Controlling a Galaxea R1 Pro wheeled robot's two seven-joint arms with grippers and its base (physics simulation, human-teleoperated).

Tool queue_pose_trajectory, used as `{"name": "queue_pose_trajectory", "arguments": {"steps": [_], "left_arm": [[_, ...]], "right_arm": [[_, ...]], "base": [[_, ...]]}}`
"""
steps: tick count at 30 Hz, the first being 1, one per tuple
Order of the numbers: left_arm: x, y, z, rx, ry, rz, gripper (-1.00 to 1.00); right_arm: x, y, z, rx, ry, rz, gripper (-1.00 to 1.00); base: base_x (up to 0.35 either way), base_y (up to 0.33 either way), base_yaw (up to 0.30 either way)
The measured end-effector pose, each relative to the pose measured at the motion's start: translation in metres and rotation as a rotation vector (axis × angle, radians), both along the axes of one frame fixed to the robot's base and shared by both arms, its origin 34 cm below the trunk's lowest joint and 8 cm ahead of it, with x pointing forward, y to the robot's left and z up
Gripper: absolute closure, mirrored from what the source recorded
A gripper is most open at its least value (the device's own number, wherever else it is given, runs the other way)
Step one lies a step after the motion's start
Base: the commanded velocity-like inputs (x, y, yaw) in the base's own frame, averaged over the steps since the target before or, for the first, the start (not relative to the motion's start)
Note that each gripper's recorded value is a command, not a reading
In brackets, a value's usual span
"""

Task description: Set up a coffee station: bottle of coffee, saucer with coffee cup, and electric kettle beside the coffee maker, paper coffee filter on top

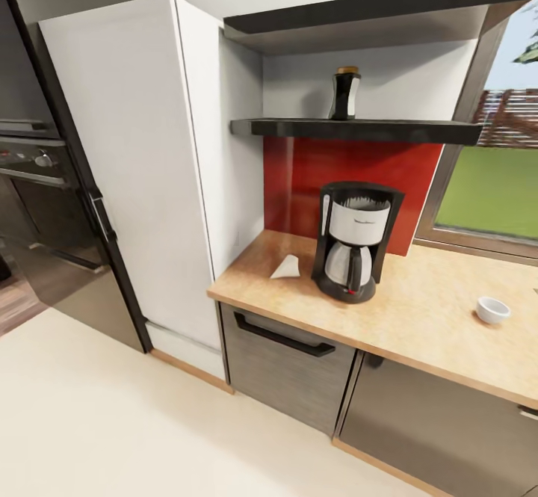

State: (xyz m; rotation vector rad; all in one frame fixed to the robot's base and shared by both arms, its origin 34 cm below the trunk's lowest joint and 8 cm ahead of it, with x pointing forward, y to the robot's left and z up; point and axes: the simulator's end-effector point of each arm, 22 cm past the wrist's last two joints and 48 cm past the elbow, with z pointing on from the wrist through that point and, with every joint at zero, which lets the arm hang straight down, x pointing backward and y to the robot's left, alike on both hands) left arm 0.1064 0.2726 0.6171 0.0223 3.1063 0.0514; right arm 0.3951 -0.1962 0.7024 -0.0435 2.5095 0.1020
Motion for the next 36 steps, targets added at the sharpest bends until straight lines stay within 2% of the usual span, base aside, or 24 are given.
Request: {"name": "queue_pose_trajectory", "arguments": {"steps": [1, 4, 6, 10, 14, 17, 19, 20, 25, 26, 27, 31, 36], "left_arm": [[0.0, 0.001, 0.0, 0.001, 0.001, 0.0, -1.0], [-0.001, 0.001, 0.0, 0.002, 0.004, -0.001, -1.0], [-0.001, 0.002, 0.0, 0.002, 0.005, -0.001, -1.0], [-0.002, 0.001, 0.0, 0.002, 0.007, 0.0, -1.0], [-0.003, 0.001, 0.0, 0.002, 0.006, -0.002, -1.0], [-0.004, 0.002, 0.0, 0.003, 0.006, -0.003, -1.0], [-0.005, 0.002, 0.0, 0.003, 0.008, -0.004, -1.0], [-0.007, 0.002, 0.001, 0.003, 0.009, -0.004, -1.0], [-0.007, 0.005, 0.001, 0.006, 0.009, -0.004, -1.0], [-0.008, 0.005, 0.001, 0.006, 0.014, -0.003, -1.0], [-0.008, 0.005, 0.001, 0.006, 0.015, -0.002, -1.0], [-0.009, 0.005, 0.001, 0.007, 0.02, -0.005, -1.0], [-0.009, 0.005, 0.001, 0.007, 0.022, -0.006, -1.0]], "right_arm": [[0.02, 0.01, 0.016, 0.008, -0.057, 0.026, -1.0], [0.053, 0.037, 0.049, 0.029, -0.164, 0.088, -1.0], [0.081, 0.061, 0.084, 0.052, -0.262, 0.131, -1.0], [0.12, 0.082, 0.142, 0.088, -0.408, 0.145, -1.0], [0.154, 0.097, 0.203, 0.128, -0.542, 0.135, -1.0], [0.179, 0.103, 0.247, 0.147, -0.635, 0.126, -1.0], [0.196, 0.104, 0.271, 0.151, -0.672, 0.126, -1.0], [0.213, 0.106, 0.292, 0.149, -0.677, 0.134, -1.0], [0.243, 0.11, 0.327, 0.142, -0.696, 0.148, -1.0], [0.262, 0.115, 0.354, 0.148, -0.736, 0.15, -1.0], [0.27, 0.117, 0.365, 0.15, -0.75, 0.151, -1.0], [0.293, 0.127, 0.383, 0.136, -0.675, 0.175, -1.0], [0.299, 0.128, 0.387, 0.129, -0.654, 0.18, -1.0]], "base": [[0.175, 0.0, 0.0], [0.252, 0.0, 0.0], [0.299, 0.0, 0.0], [0.219, 0.0, 0.0], [0.064, 0.0, 0.0], [0.018, 0.0, 0.0], [0.004, 0.0, 0.0], [0.001, 0.0, 0.0], [0.0, 0.0, 0.0], [0.017, 0.0, 0.0], [0.056, 0.0, 0.0], [0.207, 0.0, 0.0], [0.158, 0.0, 0.0]]}}
